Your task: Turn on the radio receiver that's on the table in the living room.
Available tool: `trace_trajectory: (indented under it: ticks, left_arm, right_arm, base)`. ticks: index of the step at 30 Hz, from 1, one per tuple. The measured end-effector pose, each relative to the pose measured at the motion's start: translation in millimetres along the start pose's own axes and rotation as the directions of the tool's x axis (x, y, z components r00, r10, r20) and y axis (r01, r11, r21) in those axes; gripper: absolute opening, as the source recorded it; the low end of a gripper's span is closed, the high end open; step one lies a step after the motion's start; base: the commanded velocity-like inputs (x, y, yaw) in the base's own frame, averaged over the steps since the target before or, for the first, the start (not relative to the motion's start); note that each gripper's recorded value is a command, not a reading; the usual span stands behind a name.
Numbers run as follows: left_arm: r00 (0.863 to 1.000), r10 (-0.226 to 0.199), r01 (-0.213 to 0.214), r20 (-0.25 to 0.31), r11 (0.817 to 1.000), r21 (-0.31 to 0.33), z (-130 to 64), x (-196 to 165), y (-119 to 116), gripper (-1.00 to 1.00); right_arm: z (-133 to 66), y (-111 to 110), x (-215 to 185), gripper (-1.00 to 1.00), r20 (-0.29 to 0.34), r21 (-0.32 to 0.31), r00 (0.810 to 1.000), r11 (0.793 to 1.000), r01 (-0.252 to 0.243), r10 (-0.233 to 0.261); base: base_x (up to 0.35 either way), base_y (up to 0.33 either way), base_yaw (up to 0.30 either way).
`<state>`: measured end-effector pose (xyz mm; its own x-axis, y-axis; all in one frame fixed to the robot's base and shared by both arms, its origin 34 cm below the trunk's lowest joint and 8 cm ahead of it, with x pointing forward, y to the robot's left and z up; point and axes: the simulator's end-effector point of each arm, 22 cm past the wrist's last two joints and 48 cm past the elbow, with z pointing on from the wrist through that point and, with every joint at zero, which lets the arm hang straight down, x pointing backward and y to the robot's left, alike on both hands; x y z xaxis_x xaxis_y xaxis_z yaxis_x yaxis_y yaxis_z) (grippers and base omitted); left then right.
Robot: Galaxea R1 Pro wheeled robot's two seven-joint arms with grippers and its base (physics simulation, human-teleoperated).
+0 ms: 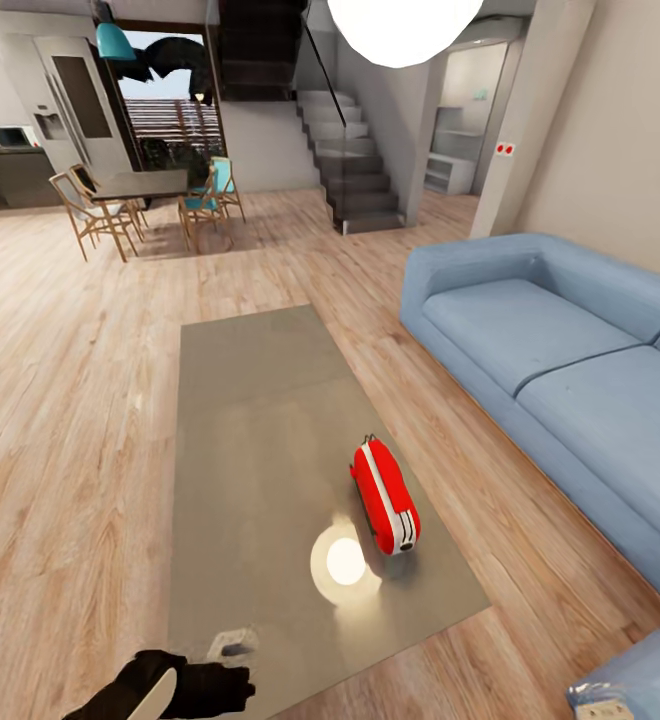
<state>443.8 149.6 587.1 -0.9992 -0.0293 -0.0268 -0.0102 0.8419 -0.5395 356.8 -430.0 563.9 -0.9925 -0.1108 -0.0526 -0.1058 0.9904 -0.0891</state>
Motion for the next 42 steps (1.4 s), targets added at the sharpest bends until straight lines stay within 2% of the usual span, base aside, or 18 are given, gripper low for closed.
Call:
trace_trajectory:
  ticks: [2, 9, 14, 20, 25, 28, 33, 34, 35, 38, 42]
  left_arm:
    - [0.999, -0.036, 0.034, -0.032, 0.998, -0.045, 6.1, 25, 24, -1.0]
    - [0.995, -0.093, 0.088, -0.033, 0.988, -0.123, 16.0, 67, 61, -1.0]
    - [0.99, -0.134, 0.125, -0.039, 0.977, -0.175, 26.1, 109, 77, -1.0]
    - [0.989, -0.148, 0.14, -0.02, 0.964, -0.228, 31.5, 150, 87, -1.0]
    - [0.983, -0.172, 0.153, -0.057, 0.956, -0.251, 30.5, 213, 87, -1.0]
    - [0.986, -0.165, 0.148, -0.041, 0.952, -0.268, 25.7, 249, 91, -1.0]
    - [0.99, -0.139, 0.133, 0.002, 0.947, -0.294, 20.8, 256, 98, -1.0]
    - [0.991, -0.137, 0.131, 0.004, 0.941, -0.311, 19.4, 257, 102, -1.0]
    - [0.991, -0.133, 0.127, 0.007, 0.927, -0.354, 15.5, 258, 112, -1.0]
    - [0.992, -0.129, 0.122, 0.011, 0.899, -0.422, 8.0, 259, 128, -1.0]
    - [0.992, -0.124, 0.119, 0.017, 0.889, -0.441, 5.1, 257, 133, -1.0]
  right_arm:
    - [12.3, 11, 19, 1.0, -0.017, 0.005, 1.0, 1.0, 0.013, -0.013]
    - [27.6, 32, 48, 1.0, -0.033, 0.011, 0.999, 0.999, 0.031, -0.03]
    - [35.5, 40, 70, 1.0, -0.043, 0.034, 0.998, 0.998, 0.044, -0.042]
    - [41.7, 53, 92, 1.0, -0.033, 0.079, 0.998, 0.995, 0.056, -0.053]
    - [43.3, 70, 114, 1.0, -0.031, 0.104, 0.998, 0.993, 0.059, -0.056]
    - [42.9, 81, 128, 1.0, -0.05, 0.103, 0.997, 0.993, 0.058, -0.053]
    - [41.5, 95, 141, 1.0, -0.064, 0.094, 0.997, 0.994, 0.055, -0.049]
    - [41.4, 96, 141, 1.0, -0.06, 0.094, 0.997, 0.994, 0.054, -0.049]
    - [41.2, 99, 141, 1.0, -0.057, 0.094, 0.997, 0.994, 0.052, -0.047]
    - [41.0, 105, 139, 1.0, -0.05, 0.09, 0.998, 0.995, 0.05, -0.045]
    - [41.0, 120, 136, 1.0, -0.042, 0.072, 0.998, 0.996, 0.044, -0.041]
  base:
    - [0.0, 0.0, 0.0]
    - [0.0, 0.0, 0.0]
    - [0.0, 0.0, 0.0]
    - [0.0, 0.0, 0.0]
    - [0.0, 0.0, 0.0]
    - [0.0, 0.0, 0.0]
    - [0.0, 0.0, 0.0]
    - [0.0, 0.0, 0.0]
    - [0.0, 0.0, 0.0]
    - [0.0, 0.0, 0.0]
    - [0.0, 0.0, 0.0]
